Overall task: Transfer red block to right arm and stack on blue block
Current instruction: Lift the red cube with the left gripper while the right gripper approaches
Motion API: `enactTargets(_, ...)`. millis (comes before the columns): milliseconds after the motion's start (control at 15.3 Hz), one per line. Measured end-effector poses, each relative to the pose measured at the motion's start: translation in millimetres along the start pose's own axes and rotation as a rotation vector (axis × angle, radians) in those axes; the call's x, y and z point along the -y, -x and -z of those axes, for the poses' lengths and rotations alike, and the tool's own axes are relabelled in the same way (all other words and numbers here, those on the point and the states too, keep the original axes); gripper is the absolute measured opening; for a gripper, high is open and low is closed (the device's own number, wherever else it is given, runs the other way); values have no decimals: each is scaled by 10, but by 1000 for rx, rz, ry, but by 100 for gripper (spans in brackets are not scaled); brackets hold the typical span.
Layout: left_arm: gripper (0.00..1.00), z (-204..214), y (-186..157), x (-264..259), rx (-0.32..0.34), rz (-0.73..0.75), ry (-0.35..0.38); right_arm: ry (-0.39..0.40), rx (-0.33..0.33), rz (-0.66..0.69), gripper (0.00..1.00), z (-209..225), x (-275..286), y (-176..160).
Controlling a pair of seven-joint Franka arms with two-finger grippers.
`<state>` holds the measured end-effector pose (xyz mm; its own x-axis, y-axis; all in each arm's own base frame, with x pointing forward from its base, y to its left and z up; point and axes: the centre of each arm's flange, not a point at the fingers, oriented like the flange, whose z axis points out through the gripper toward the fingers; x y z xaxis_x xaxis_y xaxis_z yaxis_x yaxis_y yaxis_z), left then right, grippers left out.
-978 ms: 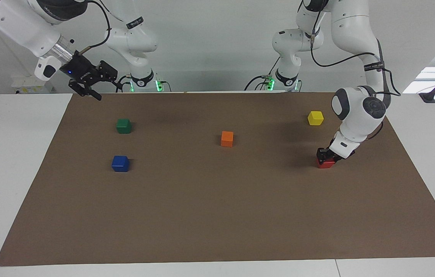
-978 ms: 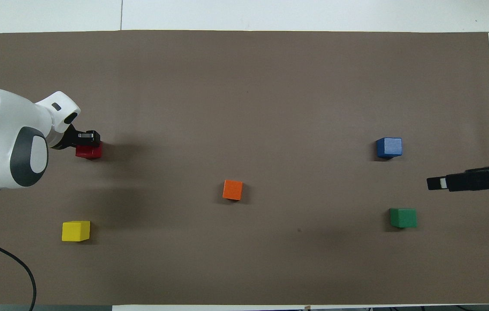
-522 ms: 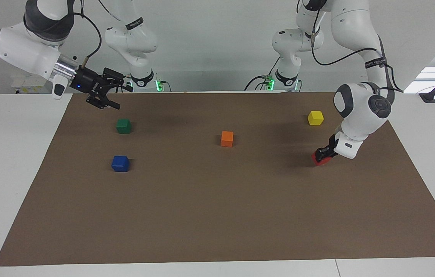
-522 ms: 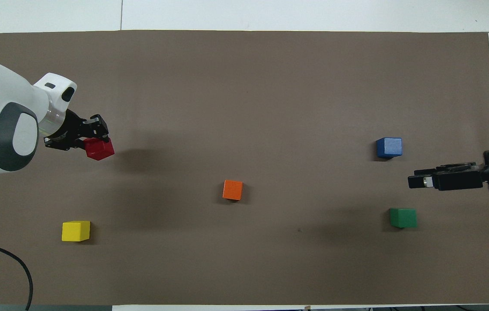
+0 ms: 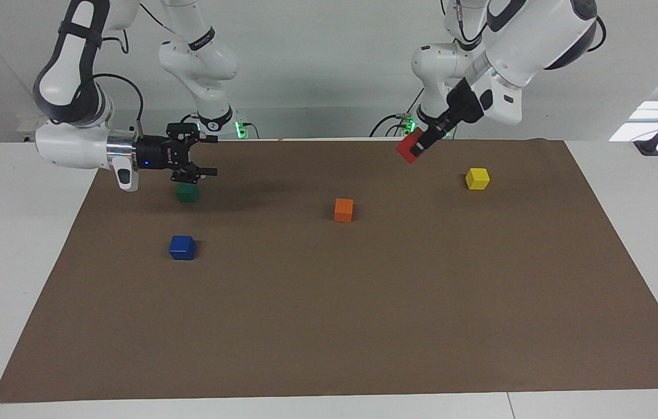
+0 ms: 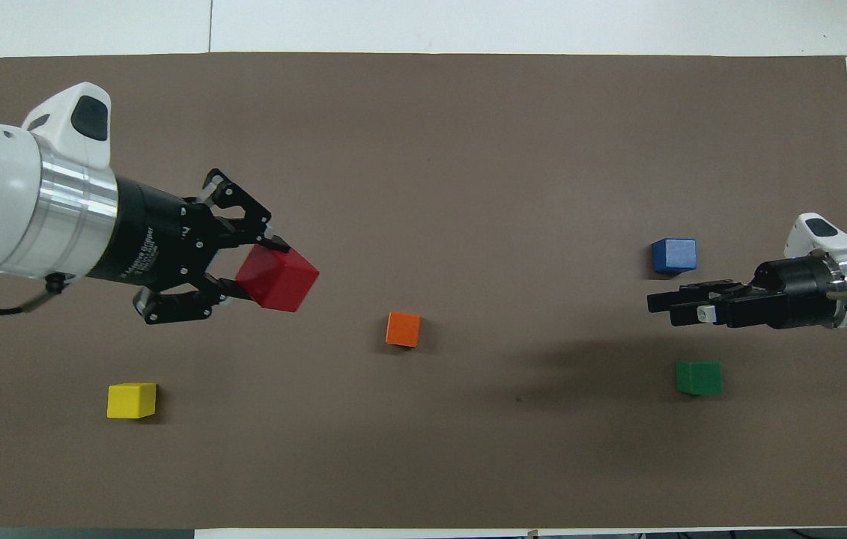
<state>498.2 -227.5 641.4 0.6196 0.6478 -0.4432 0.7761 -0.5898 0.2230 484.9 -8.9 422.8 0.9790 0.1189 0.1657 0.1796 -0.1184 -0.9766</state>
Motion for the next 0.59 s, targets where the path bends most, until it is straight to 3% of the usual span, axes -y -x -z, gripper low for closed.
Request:
enactTargets(130, 55, -75, 342, -113, 72, 180, 42, -98, -10, -3, 100, -163, 35, 17)
enactTargets(326, 55, -269, 683, -269, 104, 302, 92, -256, -11, -17, 100, -438, -3, 78)
enactTargets(587, 55, -484, 765, -342, 117, 544, 149, -421, -3, -15, 100, -775, -292, 105)
